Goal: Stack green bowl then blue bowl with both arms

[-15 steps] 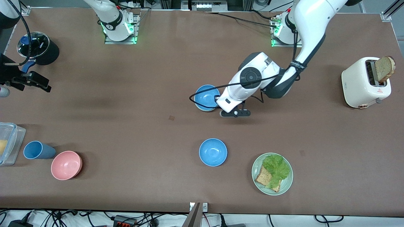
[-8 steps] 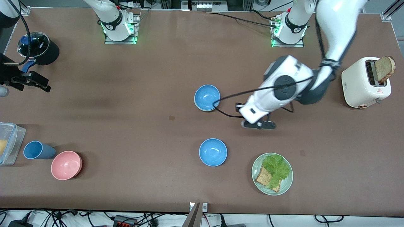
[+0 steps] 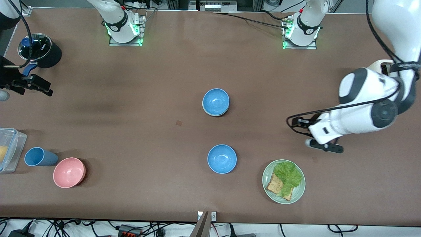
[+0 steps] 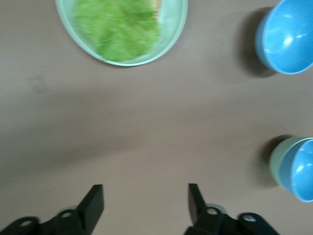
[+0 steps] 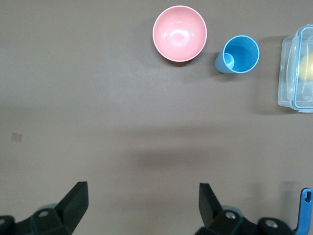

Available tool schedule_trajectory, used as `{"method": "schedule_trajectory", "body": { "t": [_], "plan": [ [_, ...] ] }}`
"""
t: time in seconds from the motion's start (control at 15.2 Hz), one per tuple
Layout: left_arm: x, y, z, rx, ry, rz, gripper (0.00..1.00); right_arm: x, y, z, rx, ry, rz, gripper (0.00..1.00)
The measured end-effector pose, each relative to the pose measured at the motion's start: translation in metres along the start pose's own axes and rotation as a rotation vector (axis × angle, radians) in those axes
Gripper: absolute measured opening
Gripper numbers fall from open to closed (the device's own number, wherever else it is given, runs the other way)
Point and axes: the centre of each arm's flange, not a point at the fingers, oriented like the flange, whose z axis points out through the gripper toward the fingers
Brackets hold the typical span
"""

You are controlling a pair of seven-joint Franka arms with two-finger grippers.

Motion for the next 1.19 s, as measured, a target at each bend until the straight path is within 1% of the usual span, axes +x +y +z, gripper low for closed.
{"method": "schedule_trajectory", "body": {
  "t": [0.07, 0.13, 0.4, 0.66, 0.86, 1.05, 1.19],
  "plan": [
    [-0.004, -0.016, -0.011, 0.018, 0.007, -0.011, 0.91, 0.000, 0.000, 0.000, 0.000, -0.001, 0.000, 1.00],
    [-0.010, -0.030, -0.024, 0.027, 0.018, -0.029, 0.99, 0.000, 0.000, 0.000, 0.000, -0.002, 0.000, 1.00],
    [-0.045, -0.062, -0.088, 0.096, 0.077, -0.109, 1.00, -0.001, 0.000, 0.001, 0.000, -0.006, -0.001, 1.00],
    [-0.097, -0.070, -0.129, 0.137, 0.112, -0.158, 1.00, -0.001, 0.000, 0.001, 0.000, -0.007, -0.001, 1.00],
    [-0.114, -0.077, -0.133, 0.154, 0.112, -0.180, 1.00, -0.001, 0.000, 0.001, 0.000, -0.010, -0.002, 1.00],
    [-0.114, -0.078, -0.119, 0.152, 0.084, -0.180, 1.00, -0.001, 0.000, 0.002, 0.000, -0.013, -0.002, 1.00],
    [-0.114, -0.076, -0.116, 0.152, 0.080, -0.177, 1.00, -0.001, 0.000, 0.002, 0.000, -0.014, -0.002, 1.00]
  ]
}}
